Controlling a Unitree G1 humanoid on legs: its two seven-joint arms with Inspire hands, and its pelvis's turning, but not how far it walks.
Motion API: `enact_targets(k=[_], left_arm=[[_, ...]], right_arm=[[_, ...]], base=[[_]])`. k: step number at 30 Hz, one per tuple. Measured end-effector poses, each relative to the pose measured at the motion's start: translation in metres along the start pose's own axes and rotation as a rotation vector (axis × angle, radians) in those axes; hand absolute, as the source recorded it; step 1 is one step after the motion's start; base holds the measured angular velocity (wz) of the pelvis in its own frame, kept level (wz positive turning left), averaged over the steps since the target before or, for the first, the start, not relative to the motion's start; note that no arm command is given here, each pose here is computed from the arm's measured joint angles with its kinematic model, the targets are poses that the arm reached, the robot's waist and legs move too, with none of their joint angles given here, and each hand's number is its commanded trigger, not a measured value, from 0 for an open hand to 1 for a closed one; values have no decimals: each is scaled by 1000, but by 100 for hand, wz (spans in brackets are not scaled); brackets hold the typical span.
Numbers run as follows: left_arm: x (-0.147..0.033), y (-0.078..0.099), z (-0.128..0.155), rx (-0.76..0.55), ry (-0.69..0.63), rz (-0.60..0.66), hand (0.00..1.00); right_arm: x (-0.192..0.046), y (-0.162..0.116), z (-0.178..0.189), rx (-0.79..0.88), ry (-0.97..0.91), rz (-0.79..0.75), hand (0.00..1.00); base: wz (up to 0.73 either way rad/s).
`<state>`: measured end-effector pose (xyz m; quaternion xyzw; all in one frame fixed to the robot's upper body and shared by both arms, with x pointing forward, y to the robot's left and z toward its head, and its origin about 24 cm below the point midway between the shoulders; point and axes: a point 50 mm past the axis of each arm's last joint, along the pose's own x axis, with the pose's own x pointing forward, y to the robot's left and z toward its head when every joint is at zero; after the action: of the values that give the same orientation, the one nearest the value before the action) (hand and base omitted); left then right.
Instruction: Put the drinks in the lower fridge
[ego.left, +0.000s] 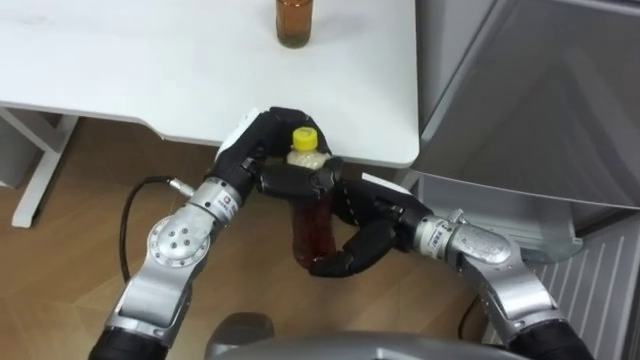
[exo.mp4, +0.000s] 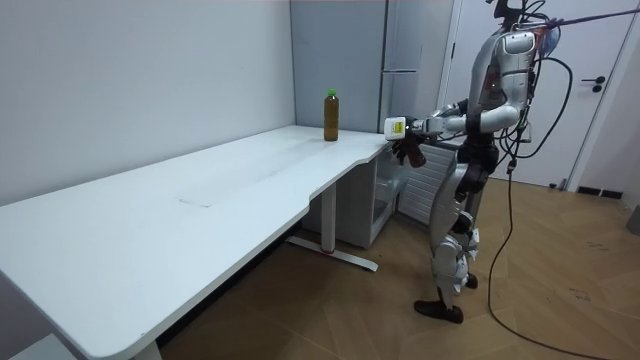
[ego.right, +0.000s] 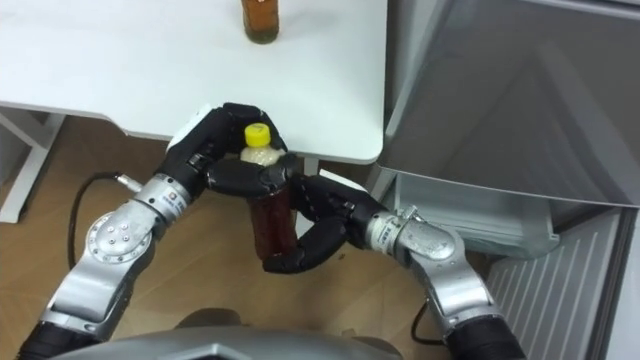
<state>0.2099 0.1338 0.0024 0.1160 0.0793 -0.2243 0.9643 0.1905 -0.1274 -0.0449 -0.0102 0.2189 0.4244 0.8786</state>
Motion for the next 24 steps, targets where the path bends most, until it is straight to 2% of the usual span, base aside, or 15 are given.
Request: enact_targets(k=[5,6,7,8,9,24], left_arm=[[0,-2,-3,-6,9,3,100],[0,-2,-4,-7,13,2,100],[0,-4,-6,-9,23,-2,100],[1,-5,-8,-12,29,-2,100],[1,-5,-8,-12,30,-4,100],[3,-18,-9,-57,29,-43,100]], right_arm=[[0,0,0,41,-15,-2,0],[0,0,0,44,-17,-2,22],[0,0,0,51,-23,-3,35],[0,1,-1,55,-17,-4,71],[0,0,-1,56,-15,-4,100],[-1,-1,-5,65,14,-33,100]], base=[[0],[0],[0],[0],[0],[0]])
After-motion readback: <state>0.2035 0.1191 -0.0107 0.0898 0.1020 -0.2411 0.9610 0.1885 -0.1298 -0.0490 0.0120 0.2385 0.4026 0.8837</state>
